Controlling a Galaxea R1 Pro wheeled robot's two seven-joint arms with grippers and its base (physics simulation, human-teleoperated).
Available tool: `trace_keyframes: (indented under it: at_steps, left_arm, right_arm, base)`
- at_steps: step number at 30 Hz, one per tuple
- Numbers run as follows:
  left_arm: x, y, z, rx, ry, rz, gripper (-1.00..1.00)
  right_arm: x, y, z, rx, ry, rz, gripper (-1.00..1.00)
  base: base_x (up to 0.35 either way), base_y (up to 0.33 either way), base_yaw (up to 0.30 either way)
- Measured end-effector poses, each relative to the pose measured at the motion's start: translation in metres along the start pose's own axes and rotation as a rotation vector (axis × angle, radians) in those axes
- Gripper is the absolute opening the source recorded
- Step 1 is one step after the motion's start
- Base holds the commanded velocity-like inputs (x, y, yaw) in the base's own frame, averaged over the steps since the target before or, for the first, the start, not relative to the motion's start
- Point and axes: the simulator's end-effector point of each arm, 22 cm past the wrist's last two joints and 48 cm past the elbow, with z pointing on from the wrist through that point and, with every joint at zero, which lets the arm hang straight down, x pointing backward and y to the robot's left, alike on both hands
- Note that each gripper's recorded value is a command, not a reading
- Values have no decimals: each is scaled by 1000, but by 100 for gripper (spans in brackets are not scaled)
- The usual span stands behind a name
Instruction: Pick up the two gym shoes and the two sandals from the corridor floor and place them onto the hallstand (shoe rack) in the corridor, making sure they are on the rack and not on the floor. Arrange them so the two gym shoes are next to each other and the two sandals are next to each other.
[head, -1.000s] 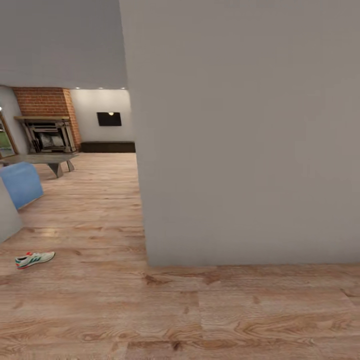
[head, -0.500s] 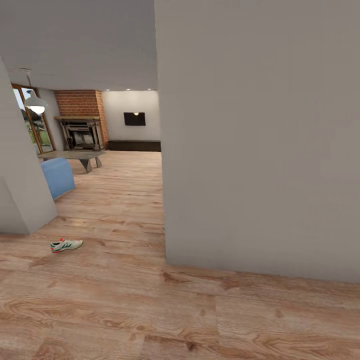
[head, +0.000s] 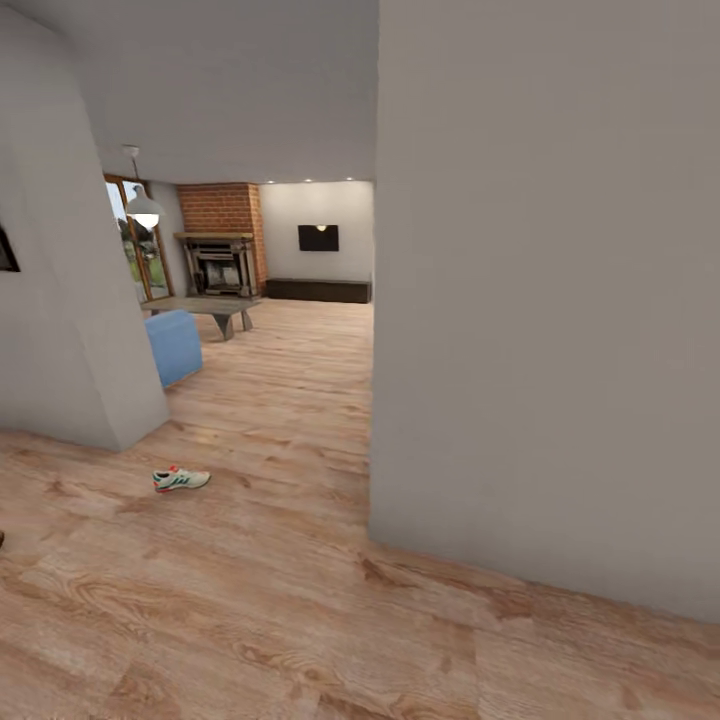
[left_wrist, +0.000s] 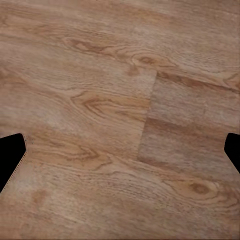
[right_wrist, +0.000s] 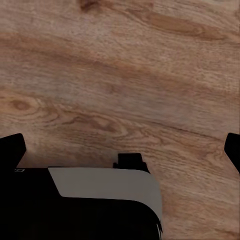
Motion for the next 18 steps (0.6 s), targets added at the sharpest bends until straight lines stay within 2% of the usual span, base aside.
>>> trace_keyframes:
  at_steps: [18]
  left_arm:
    - [0,-1,0,0,0,0,100]
  right_arm:
    - [0,0,0,0,0,0,100]
  base:
    - [31,0,293]
